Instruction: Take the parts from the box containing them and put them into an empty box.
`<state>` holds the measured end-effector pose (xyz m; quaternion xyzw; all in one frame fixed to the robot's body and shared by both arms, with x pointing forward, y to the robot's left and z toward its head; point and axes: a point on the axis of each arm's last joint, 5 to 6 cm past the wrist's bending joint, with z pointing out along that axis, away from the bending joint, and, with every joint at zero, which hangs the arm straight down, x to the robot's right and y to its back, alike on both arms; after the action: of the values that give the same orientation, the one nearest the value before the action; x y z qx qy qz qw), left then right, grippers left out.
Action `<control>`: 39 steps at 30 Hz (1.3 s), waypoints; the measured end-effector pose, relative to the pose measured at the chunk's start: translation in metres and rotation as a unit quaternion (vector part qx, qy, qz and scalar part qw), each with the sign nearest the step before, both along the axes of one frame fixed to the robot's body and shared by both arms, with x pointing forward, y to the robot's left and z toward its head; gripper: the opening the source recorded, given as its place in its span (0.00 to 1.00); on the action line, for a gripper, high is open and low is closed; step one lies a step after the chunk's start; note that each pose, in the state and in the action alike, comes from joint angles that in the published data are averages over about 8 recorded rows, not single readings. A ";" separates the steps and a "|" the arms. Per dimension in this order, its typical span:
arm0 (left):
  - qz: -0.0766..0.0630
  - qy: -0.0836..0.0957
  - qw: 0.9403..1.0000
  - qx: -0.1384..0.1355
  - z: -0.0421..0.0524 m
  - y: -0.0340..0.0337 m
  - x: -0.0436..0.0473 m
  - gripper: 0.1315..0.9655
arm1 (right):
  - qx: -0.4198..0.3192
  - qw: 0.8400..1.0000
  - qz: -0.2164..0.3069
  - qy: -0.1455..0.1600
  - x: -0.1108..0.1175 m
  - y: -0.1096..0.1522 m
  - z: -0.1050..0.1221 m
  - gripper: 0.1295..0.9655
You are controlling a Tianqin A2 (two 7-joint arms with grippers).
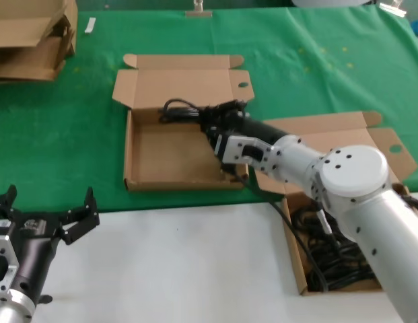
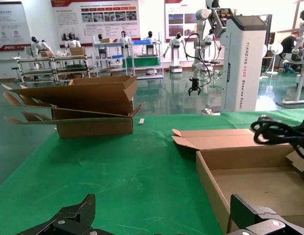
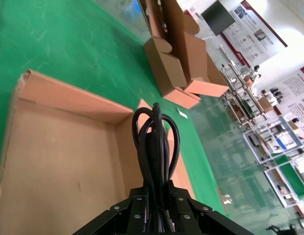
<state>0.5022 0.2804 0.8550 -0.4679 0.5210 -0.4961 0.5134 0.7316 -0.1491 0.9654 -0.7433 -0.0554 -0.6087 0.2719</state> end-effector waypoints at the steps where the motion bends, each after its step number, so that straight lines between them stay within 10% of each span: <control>1: 0.000 0.000 1.000 0.000 0.0000 0.0000 0.0000 1.00 | 0.000 1.000 0.001 0.002 0.001 0.001 -0.002 0.10; 23: 0.000 0.000 1.000 0.000 0.0000 0.0000 0.0000 1.00 | 0.028 0.999 0.016 -0.004 -0.012 -0.025 -0.004 0.26; 39: 0.000 0.000 1.000 0.000 0.0000 0.0000 0.0000 1.00 | 0.110 0.994 -0.024 -0.006 -0.041 -0.064 -0.012 0.67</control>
<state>0.5022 0.2804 0.8550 -0.4679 0.5210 -0.4961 0.5133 0.6908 -0.2135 0.9536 -0.7064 0.0286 -0.6218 0.3369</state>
